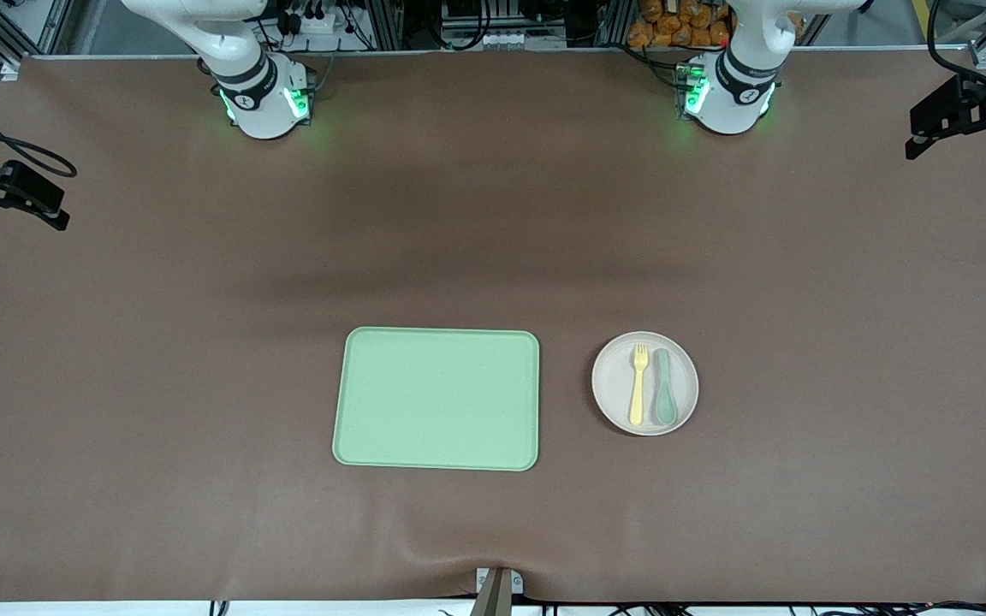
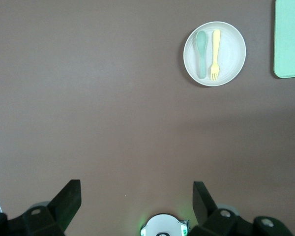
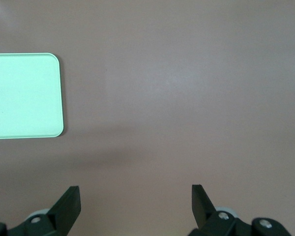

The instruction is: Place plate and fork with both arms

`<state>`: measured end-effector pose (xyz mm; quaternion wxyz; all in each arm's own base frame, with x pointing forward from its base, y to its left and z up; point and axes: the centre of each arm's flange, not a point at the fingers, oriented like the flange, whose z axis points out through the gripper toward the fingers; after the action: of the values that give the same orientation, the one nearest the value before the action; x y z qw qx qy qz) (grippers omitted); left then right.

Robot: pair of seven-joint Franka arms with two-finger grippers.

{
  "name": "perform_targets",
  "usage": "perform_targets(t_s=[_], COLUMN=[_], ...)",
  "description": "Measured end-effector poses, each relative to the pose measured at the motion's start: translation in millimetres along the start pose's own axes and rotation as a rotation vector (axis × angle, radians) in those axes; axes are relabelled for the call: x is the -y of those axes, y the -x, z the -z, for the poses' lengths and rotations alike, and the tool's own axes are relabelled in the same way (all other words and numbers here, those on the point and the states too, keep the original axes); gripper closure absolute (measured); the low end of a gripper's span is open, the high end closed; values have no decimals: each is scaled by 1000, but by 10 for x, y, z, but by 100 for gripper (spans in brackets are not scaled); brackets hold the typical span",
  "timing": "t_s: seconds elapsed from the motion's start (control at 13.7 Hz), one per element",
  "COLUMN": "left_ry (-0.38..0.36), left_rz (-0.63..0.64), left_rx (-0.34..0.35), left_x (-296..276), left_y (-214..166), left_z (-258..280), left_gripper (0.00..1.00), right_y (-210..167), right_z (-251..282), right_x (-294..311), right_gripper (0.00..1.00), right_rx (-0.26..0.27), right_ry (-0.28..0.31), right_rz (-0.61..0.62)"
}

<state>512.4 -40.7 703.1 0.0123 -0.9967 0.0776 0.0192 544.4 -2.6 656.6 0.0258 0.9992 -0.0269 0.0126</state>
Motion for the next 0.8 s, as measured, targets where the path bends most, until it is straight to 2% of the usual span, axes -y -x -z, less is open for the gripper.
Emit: perform_targets(t_s=[0.8], left_ry=[-2], left_rz=[-18], left_rx=[-6], left_x=[-83], left_y=[13], left_z=[31], left_gripper=[0], right_y=[1], right_z=[1], right_x=[12], right_gripper=[0], right_rx=[0], right_ry=[0], right_rz=[2])
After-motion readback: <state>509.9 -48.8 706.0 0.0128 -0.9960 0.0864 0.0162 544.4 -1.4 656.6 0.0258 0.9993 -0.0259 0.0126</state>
